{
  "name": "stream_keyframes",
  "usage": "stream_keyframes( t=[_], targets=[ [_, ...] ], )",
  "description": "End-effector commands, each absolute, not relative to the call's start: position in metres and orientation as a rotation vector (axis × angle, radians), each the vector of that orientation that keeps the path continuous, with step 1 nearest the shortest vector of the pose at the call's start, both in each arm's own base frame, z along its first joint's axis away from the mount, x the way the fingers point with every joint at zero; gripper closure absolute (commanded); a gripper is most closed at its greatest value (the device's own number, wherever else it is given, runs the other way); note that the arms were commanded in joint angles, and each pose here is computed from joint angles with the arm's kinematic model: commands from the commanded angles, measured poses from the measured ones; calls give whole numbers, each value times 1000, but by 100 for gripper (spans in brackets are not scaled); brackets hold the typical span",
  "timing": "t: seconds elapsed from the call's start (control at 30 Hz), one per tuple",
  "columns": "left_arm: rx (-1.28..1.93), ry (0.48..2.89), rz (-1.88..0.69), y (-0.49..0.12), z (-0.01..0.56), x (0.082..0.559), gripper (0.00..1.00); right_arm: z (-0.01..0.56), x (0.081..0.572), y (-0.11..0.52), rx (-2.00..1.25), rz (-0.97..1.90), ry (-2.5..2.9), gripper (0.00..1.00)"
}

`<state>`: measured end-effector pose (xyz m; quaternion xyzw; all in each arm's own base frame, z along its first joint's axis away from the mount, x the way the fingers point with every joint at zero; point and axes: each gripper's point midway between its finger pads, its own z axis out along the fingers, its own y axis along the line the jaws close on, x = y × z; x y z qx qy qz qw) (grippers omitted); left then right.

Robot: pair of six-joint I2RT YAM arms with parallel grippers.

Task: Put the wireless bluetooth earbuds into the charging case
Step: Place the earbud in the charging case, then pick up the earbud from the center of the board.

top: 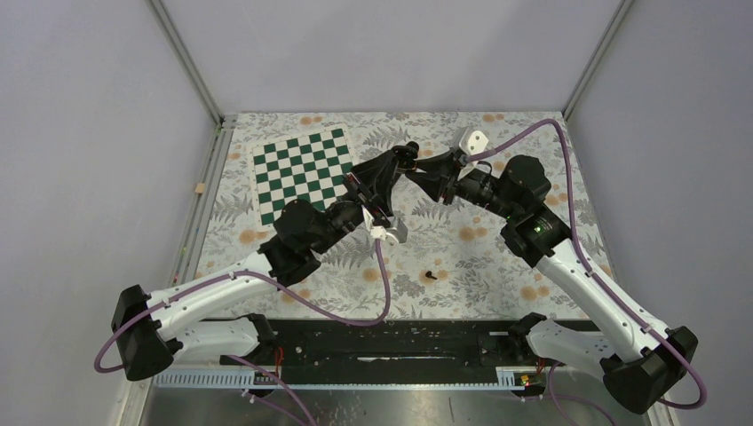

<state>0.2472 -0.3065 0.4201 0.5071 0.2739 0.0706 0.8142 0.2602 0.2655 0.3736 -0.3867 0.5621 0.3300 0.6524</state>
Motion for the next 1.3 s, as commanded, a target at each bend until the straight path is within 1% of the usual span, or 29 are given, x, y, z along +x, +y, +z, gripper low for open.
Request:
stream_keyframes(
  t=[0.0,0.2,0.53,0.57,0.6,0.67,0.7,0.73,0.77,1.07,1.2,1.27],
  targets=[
    [1008,592,158,-299,445,249,100,414,253,266,-864,749,1158,100],
    [1009,591,229,-302,444,259,100,417,247,267,-878,764,1146,100],
    [1053,606,166,-306,435,253,100,418,255,265,-808,777,1189,100],
    [1061,616,161,-306,433,253,98,418,256,264,-800,773,1193,100],
    [1062,623,155,-305,433,252,90,418,257,264,-800,772,1195,100],
    [1058,636,136,-304,435,251,69,416,258,265,-797,772,1201,100],
    [1054,642,128,-303,436,251,61,416,259,265,-795,772,1203,100],
    [1053,646,121,-303,437,250,54,416,259,265,-794,773,1204,100],
    [1055,651,117,-303,437,250,51,416,259,265,-794,775,1206,100],
    [1040,645,112,-301,444,249,48,415,260,265,-789,775,1212,100],
    [974,641,105,-290,467,246,43,407,262,264,-771,779,1239,100],
    [947,651,84,-283,485,241,37,402,262,264,-768,783,1243,100]
  ],
)
